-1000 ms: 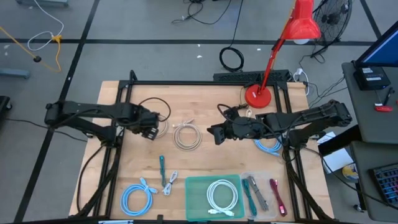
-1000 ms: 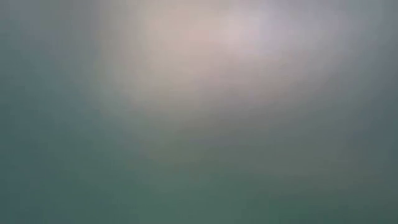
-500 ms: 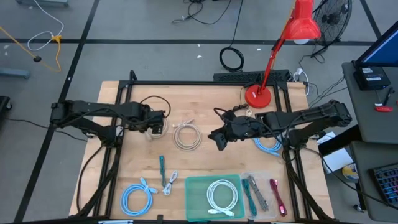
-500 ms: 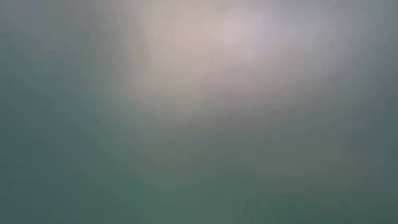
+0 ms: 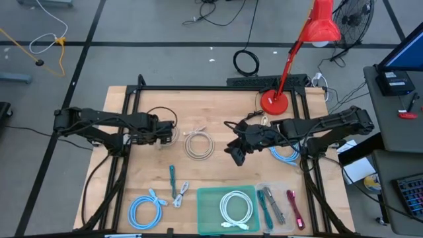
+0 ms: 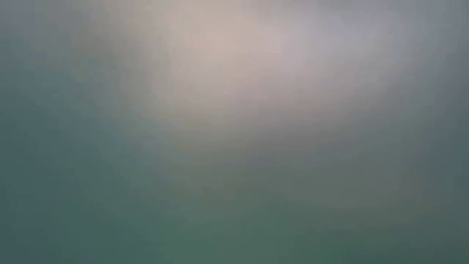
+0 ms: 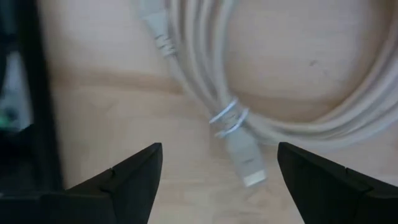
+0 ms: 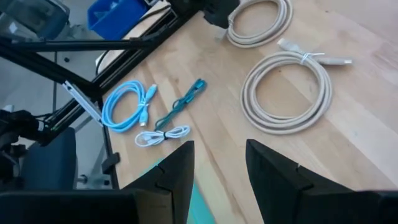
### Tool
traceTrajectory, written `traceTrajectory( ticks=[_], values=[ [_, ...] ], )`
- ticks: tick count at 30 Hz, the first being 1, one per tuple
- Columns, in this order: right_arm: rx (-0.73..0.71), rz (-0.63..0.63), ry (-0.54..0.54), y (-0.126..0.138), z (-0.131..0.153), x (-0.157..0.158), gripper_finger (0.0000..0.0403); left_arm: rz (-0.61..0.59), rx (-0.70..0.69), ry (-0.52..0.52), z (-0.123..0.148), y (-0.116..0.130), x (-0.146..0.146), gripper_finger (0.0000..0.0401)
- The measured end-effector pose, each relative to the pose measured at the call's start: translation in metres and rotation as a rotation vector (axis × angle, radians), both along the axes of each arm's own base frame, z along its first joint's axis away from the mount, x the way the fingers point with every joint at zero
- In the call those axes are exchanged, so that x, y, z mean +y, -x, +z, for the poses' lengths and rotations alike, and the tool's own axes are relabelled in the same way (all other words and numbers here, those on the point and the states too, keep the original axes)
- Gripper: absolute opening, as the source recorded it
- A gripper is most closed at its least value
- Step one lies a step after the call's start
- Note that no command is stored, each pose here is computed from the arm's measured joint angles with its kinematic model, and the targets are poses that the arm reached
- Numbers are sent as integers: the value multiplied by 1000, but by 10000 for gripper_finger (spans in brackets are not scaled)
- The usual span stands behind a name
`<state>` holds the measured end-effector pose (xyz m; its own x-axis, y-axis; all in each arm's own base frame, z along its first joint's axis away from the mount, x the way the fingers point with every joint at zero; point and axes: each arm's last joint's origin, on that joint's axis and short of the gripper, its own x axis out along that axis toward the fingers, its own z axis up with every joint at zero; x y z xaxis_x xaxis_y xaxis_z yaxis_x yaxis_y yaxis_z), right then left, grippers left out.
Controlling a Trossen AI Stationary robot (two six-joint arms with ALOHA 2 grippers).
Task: Pick & Place USB Port
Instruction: Put the left brown hdmi cable into the green bin
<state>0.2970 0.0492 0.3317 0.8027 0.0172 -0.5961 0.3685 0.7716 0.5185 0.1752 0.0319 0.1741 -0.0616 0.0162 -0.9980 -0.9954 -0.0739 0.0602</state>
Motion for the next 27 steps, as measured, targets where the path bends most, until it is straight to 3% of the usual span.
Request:
traceTrajectory(
  ticks=[13,27],
  values=[
    [5,73,7,0,0,2,134,82,-35,-70,-2,-2,11,319],
    [6,126,3,2,0,11,134,134,-23,-36,-14,6,13,319]
  ],
)
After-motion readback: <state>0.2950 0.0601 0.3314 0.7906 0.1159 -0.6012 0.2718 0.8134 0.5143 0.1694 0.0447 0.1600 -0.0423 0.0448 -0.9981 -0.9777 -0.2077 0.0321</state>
